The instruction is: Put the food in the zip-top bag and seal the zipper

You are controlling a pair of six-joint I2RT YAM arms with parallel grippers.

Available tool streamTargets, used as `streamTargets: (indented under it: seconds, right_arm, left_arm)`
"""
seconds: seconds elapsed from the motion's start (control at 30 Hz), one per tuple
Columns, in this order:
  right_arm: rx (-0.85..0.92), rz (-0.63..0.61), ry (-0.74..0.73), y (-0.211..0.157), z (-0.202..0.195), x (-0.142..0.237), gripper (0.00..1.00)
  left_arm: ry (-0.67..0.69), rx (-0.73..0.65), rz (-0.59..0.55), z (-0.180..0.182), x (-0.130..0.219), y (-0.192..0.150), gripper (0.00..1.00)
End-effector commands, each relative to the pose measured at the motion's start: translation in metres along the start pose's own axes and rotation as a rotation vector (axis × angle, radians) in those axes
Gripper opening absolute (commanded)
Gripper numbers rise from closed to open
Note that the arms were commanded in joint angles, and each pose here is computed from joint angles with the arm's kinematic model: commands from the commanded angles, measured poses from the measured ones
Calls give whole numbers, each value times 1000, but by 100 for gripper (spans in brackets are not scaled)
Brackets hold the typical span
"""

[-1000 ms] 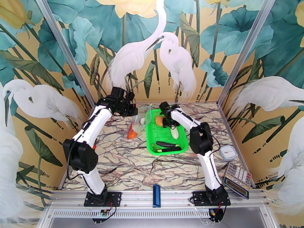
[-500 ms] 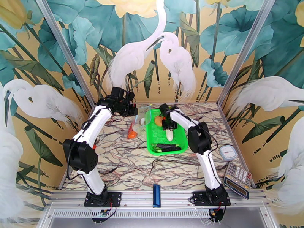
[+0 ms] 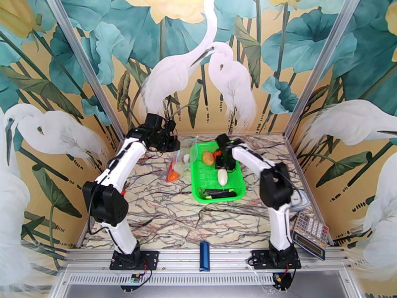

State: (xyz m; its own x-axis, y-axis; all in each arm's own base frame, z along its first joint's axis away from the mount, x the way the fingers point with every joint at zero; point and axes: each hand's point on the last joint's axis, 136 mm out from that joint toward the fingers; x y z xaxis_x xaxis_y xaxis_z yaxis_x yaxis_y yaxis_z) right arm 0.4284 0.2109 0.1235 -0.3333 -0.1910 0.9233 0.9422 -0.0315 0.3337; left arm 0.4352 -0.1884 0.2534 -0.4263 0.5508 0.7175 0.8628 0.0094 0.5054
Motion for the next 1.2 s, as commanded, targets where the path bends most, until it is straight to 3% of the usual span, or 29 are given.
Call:
streamTargets:
  seconds: [0.0,0.3,0.57,0.8,1.17]
  right_arm:
    - [-38,-187,147,32,26,57,33]
    - [-39,-593,461,74,98,163,33]
    - [19,-827,462,99,162,177,35]
    - [32,-855,331,117,173,145,34]
    - [95,-678,326,83,191,93,34]
  left_arm:
    - [-30,0,-8,-6,-5,9,0]
    - [-45,11,-27,-9,-9,20,0]
    - [-62,22,-24,-12,-11,21,0]
    - [-62,24,-28,-13,-7,22,0]
    - [-70,27,-58,-15,-1,34,0]
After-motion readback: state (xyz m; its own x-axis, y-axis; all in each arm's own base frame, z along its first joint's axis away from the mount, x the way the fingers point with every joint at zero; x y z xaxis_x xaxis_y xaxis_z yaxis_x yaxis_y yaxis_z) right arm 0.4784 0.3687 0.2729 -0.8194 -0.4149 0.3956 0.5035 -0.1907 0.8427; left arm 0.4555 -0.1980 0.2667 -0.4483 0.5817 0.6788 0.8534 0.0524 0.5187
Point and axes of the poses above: each hand's point on the last joint's axis, 136 mm out from that joint toward the fingers, its own x axis back along the fingers, its own z axis along the line the jaws close on, y = z × x, and after that the axes turned 5 degrees about x, right-handed
